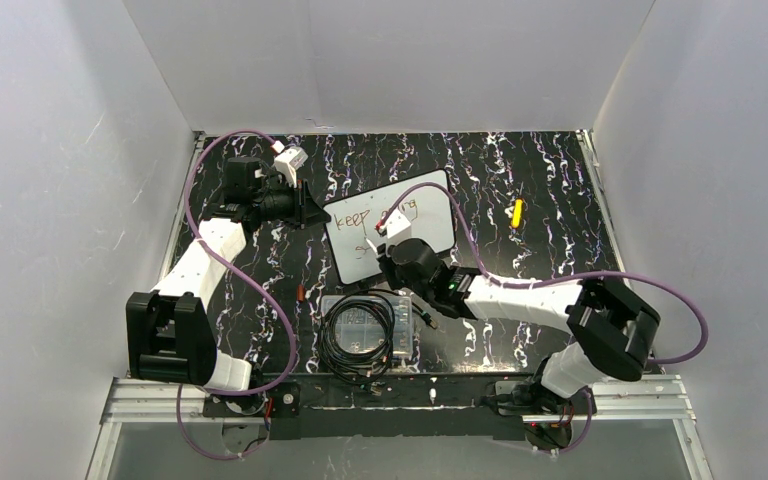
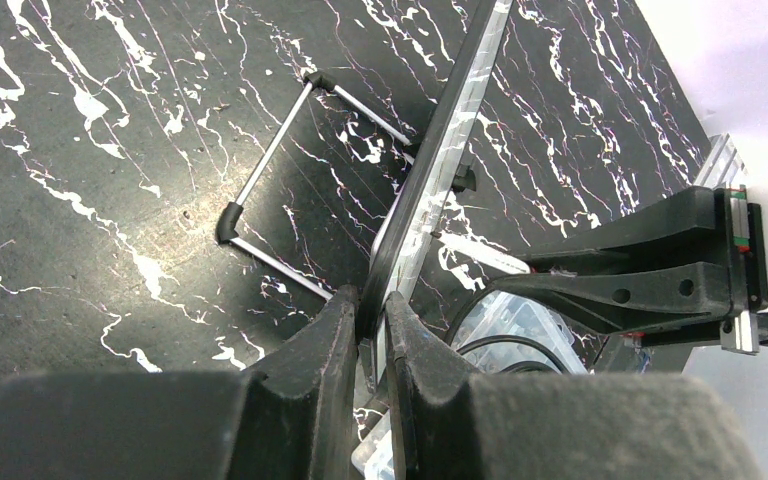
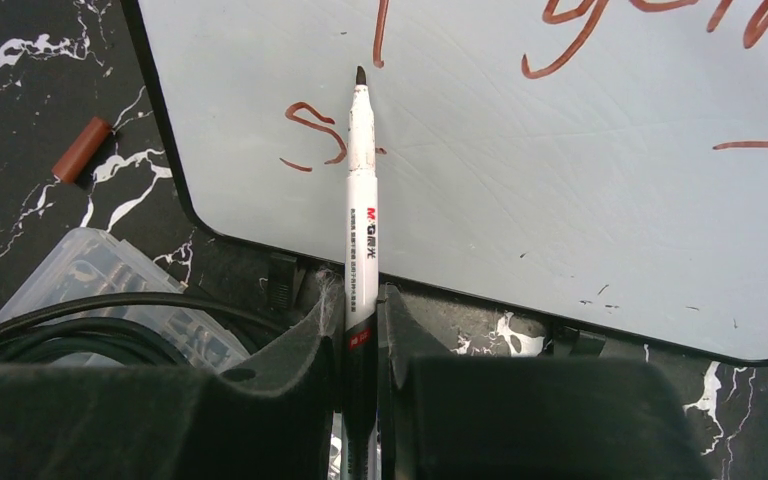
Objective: Write a sentence on the whiteboard
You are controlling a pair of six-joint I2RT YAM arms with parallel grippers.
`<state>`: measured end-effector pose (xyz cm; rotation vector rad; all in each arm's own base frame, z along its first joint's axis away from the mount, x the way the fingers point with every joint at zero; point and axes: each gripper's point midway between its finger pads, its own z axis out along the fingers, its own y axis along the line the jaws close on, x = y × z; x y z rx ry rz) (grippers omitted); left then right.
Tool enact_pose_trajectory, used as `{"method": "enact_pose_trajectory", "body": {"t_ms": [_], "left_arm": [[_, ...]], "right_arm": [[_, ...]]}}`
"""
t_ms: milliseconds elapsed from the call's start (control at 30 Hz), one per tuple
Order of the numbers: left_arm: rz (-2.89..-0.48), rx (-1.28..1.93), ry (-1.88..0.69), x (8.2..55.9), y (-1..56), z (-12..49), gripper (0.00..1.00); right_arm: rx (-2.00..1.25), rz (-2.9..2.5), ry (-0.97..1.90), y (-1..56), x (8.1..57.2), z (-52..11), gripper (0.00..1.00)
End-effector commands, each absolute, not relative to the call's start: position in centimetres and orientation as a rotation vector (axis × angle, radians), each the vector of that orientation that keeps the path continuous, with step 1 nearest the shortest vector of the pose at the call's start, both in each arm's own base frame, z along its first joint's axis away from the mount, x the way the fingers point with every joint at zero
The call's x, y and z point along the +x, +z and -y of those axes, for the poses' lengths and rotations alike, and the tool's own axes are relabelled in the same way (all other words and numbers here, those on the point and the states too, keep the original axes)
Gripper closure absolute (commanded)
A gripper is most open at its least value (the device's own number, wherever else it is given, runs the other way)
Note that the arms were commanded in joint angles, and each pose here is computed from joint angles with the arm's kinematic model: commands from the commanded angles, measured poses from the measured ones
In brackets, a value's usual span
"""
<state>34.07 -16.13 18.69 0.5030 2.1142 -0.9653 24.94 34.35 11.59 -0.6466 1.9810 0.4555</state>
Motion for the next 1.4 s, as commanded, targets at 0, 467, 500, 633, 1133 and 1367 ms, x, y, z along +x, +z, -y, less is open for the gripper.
{"method": "enact_pose_trajectory", "body": {"t_ms": [0,467,500,633,1133,1367], "left_arm": [[-2.031,0.531,-0.941,34.9,21.4,16.0,1.00],[-2.026,0.531,-0.942,34.8,21.6,16.1,1.00],[-2.026,0.531,-0.943,34.8,21.5,16.1,1.00],[-2.025,0.531,-0.941,34.8,21.6,16.0,1.00],[-2.023,0.530,-0.942,34.8,21.7,16.0,1.00],[-2.024,0.530,-0.943,34.8,21.6,16.1,1.00]], "right_arm": [[-0.629,-1.975,0.446,12.2,25.7,-34.9,0.99],[-0.605,-2.098,0.445,8.5,24.0,-33.4,0.99],[-0.605,-2.105,0.448,8.3,23.8,-33.3,0.99],[-0.611,-2.124,0.459,7.7,23.3,-33.1,0.99],[-0.549,-2.090,0.390,9.4,24.3,-31.8,0.99],[-0.584,-1.979,0.496,12.5,24.1,-33.0,0.99]]}}
